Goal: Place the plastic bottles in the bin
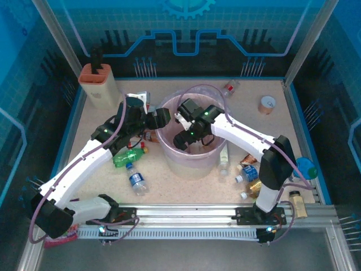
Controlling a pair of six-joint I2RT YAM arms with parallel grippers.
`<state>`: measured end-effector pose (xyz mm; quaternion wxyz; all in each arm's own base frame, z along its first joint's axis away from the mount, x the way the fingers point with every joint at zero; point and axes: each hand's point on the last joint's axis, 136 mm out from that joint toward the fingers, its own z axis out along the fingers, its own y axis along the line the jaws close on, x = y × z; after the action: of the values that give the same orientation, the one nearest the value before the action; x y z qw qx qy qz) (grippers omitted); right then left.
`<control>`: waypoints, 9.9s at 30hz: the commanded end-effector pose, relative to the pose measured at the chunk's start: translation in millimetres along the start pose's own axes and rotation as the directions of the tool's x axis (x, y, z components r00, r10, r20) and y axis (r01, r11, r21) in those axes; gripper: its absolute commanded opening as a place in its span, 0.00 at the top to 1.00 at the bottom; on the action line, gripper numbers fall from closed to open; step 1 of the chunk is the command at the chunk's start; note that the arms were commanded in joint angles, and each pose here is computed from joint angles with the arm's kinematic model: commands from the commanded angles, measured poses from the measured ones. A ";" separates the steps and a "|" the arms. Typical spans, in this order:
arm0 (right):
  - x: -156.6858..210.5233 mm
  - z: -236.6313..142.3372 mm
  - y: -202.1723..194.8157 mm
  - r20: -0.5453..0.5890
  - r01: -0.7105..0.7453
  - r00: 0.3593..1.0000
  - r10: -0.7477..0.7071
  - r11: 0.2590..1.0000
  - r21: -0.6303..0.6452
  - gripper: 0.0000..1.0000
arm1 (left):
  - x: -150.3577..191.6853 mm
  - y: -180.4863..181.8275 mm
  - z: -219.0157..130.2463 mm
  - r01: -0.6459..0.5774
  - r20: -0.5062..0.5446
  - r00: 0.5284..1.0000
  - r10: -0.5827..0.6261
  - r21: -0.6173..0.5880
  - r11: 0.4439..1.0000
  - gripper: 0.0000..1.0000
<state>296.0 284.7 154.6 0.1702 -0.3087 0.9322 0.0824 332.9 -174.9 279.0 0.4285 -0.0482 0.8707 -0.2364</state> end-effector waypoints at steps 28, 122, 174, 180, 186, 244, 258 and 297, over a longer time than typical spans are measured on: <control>128.0 -135.0 -250.5 0.344 -0.845 0.514 0.786 0.532 0.047 0.00 | 6.5 -2.5 5.2 0.010 -0.045 0.999 -0.010 -0.002 1.000 0.13; 150.0 -50.6 -256.0 0.217 -0.878 0.478 0.851 0.456 0.147 0.45 | 0.7 -4.5 8.9 0.007 -0.040 0.999 -0.007 -0.011 1.000 0.13; 10.3 24.3 -9.5 0.067 -0.250 0.968 0.242 0.954 0.166 0.33 | 1.4 -2.1 17.5 0.003 -0.036 0.999 -0.004 -0.022 1.000 0.14; -5.6 -11.7 -9.9 0.106 -0.197 0.978 0.180 0.965 0.173 0.11 | 2.4 -3.8 20.6 0.005 -0.041 0.999 -0.005 -0.015 1.000 0.14; -29.6 -100.8 -3.5 0.240 -0.126 0.966 0.095 0.985 0.119 0.02 | 1.9 -3.9 21.4 0.001 -0.042 0.999 -0.002 -0.016 1.000 0.14; 211.7 17.6 -202.7 0.056 -0.990 -0.022 0.998 -0.029 0.137 0.00 | -24.1 -1.6 28.2 -0.054 -0.081 0.995 0.054 0.008 0.999 0.13; 134.8 -1.7 -261.7 0.093 -0.972 0.202 0.975 0.188 0.140 0.00 | -23.9 -0.3 39.0 -0.047 -0.095 0.994 0.047 0.002 0.999 0.13; 188.0 -7.6 -268.3 -0.012 -0.896 0.388 0.922 0.380 0.228 0.35 | -17.1 11.1 30.0 0.004 -0.080 0.997 -0.006 -0.015 1.000 0.13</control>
<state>322.0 -23.0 54.0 0.0478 0.2689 0.9597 0.0664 370.6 -182.6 272.6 0.3896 -0.0308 0.8878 -0.2431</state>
